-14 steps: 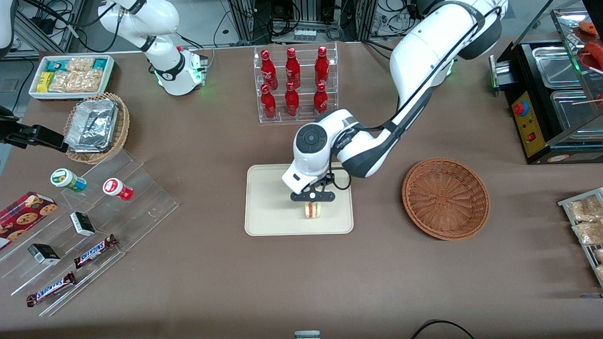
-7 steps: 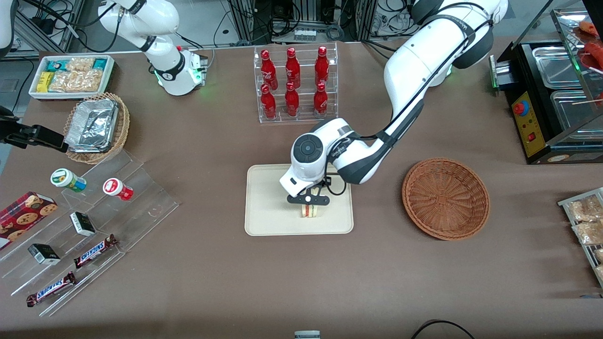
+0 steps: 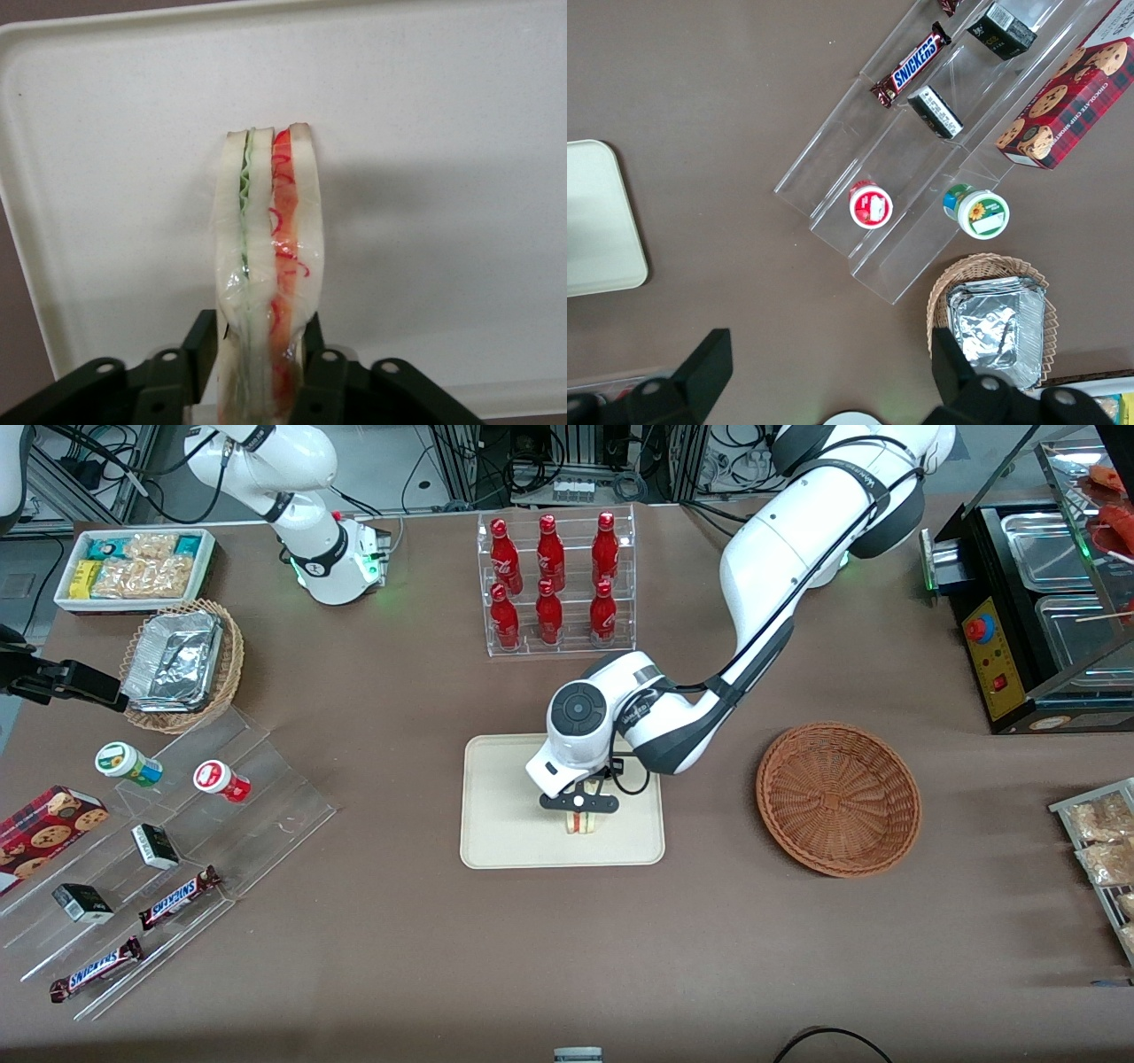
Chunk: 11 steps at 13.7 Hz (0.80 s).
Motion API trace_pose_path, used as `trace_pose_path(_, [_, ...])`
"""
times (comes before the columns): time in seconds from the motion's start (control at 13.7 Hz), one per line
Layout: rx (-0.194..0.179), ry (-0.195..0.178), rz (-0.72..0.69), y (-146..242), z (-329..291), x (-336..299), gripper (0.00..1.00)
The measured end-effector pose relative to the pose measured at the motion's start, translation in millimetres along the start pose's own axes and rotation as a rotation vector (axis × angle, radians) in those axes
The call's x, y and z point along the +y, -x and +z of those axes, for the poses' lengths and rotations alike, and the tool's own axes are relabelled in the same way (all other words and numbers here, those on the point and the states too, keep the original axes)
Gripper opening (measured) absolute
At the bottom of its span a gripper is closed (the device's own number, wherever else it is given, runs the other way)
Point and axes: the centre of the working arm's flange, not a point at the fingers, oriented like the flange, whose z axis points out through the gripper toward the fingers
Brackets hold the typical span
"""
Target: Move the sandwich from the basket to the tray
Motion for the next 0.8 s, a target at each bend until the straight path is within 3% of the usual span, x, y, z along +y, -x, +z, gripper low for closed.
trace_pose_path(0.37, [0.022,0.014,-0.03,-16.9,-12.8,-12.2,1.0])
trace_pose_path(0.59, [0.053,0.019,-0.045,-27.9,-31.2,-22.0,1.0])
trace_pose_path(0.8, [0.098,-0.007,-0.118,-53.8,-52.3,-59.7,1.0])
